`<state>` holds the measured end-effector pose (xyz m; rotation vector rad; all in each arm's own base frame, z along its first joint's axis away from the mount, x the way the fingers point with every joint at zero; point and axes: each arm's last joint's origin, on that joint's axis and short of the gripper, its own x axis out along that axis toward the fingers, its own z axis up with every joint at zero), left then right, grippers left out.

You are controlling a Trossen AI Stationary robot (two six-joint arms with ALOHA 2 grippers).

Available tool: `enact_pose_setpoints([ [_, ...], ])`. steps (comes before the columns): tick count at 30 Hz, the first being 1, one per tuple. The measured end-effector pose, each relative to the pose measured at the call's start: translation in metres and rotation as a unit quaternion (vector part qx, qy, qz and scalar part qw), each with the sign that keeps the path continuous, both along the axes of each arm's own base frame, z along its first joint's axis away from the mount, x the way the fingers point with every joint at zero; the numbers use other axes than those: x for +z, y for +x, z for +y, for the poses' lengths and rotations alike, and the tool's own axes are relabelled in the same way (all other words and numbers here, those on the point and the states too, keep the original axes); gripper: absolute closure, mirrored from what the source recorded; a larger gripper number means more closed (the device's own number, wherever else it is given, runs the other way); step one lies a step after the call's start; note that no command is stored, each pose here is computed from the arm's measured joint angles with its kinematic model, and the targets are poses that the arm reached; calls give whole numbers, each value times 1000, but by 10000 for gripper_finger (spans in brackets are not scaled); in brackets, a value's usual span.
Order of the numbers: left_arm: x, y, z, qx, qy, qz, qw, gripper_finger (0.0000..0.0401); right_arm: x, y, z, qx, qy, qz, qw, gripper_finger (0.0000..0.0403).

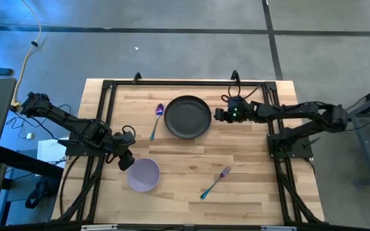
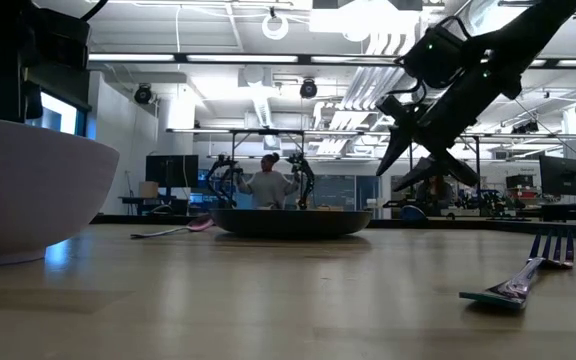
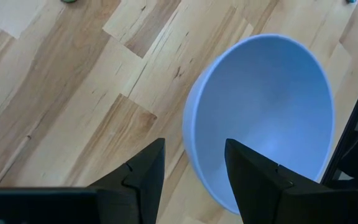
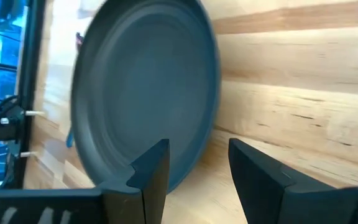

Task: Set table place
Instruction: Move the black plate to the center

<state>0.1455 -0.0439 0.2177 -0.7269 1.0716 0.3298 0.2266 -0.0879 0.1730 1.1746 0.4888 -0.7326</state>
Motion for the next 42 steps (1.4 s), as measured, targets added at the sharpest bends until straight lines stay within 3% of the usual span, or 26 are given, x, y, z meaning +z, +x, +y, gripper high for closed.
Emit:
enact_pose_setpoints([
  [13, 0, 0, 0, -1, 1, 1, 1000, 245, -27, 20, -6, 17, 37, -4, 999, 247],
  [30, 0, -1, 0, 1, -4, 4, 1000, 245, -38, 38, -16, 25, 36, 26, 999, 247],
  [42, 0, 0, 1, 2, 7, 1, 1000, 245, -40, 35, -15, 36, 47, 43, 997, 247],
])
